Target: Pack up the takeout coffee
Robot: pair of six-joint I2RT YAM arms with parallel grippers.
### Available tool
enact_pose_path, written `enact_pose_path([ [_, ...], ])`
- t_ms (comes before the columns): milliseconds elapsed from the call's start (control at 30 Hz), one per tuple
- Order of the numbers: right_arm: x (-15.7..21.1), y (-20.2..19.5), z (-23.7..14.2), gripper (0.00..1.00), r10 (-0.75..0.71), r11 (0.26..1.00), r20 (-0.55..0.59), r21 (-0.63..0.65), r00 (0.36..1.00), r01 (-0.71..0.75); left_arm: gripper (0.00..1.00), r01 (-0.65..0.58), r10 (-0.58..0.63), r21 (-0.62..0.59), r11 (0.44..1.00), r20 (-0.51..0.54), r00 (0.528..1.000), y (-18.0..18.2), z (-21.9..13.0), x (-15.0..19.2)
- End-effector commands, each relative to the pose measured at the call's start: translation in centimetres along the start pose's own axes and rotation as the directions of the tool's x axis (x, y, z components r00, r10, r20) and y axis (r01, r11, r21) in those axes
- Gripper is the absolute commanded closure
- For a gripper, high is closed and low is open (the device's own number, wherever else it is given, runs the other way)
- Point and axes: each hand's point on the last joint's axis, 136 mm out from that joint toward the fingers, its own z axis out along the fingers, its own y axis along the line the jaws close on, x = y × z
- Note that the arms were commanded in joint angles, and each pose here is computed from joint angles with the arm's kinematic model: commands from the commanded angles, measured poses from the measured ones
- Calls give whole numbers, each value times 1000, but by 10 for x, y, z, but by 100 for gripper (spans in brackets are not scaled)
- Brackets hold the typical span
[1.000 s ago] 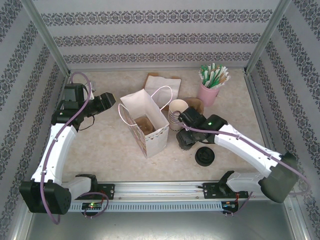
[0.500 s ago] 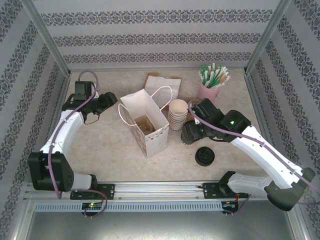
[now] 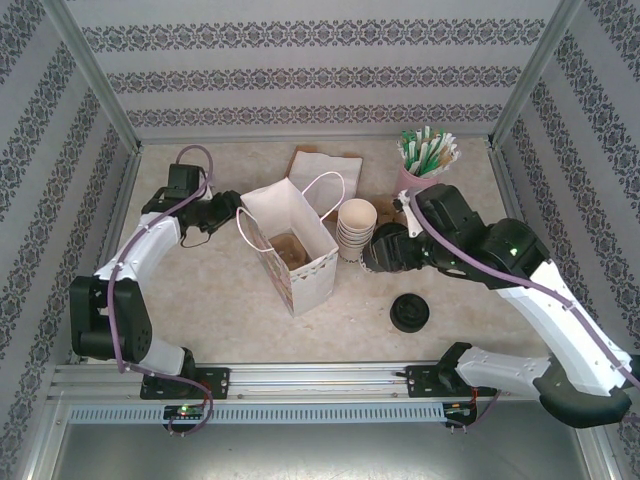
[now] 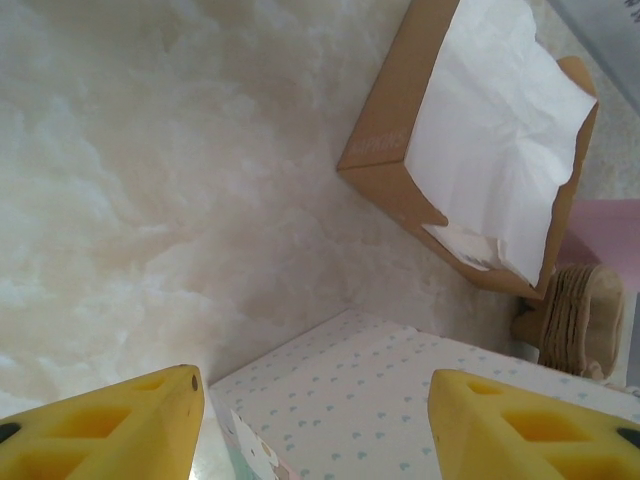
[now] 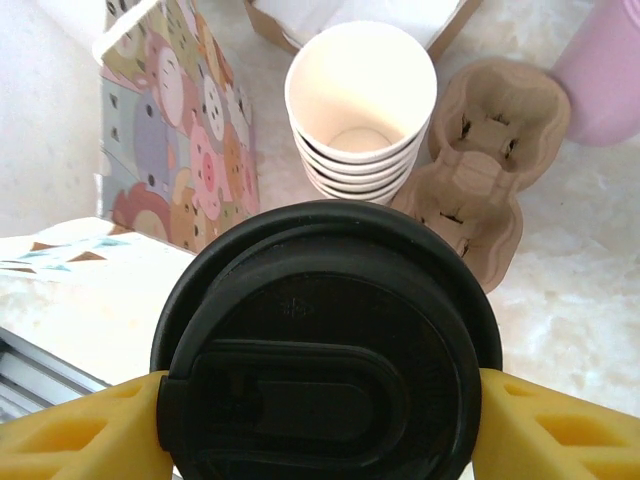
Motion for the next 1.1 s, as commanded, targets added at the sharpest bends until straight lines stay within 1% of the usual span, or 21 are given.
enact_pose_path([
  [0,-9,2,-21,32,-26,1000,59,-15,998,27,38,-15,16,29,999,-18,1000,-7,6,9],
  [167,-22,5,-38,31,-43,998,149,-45,988,51,38,-11,13,19,1000,-55,998,-2,10,27],
  [533,-46,17,-69,31,-44,991,265,-110,963,75,38,-4,6,25,1000,-77,997,0,5,55],
  [767,-63,33,-75,32,-62,980,298,-165,952,116,38,5,-1,54,999,-59,998,-5,-4,67],
  [867,-73,41,-76,32,-71,973,317,-188,946,136,39,0,5,72,997,-73,997,-8,-5,76],
  [1067,-89,58,-68,32,-106,961,314,-213,944,178,38,9,-1,89,996,-88,996,-8,-11,100],
])
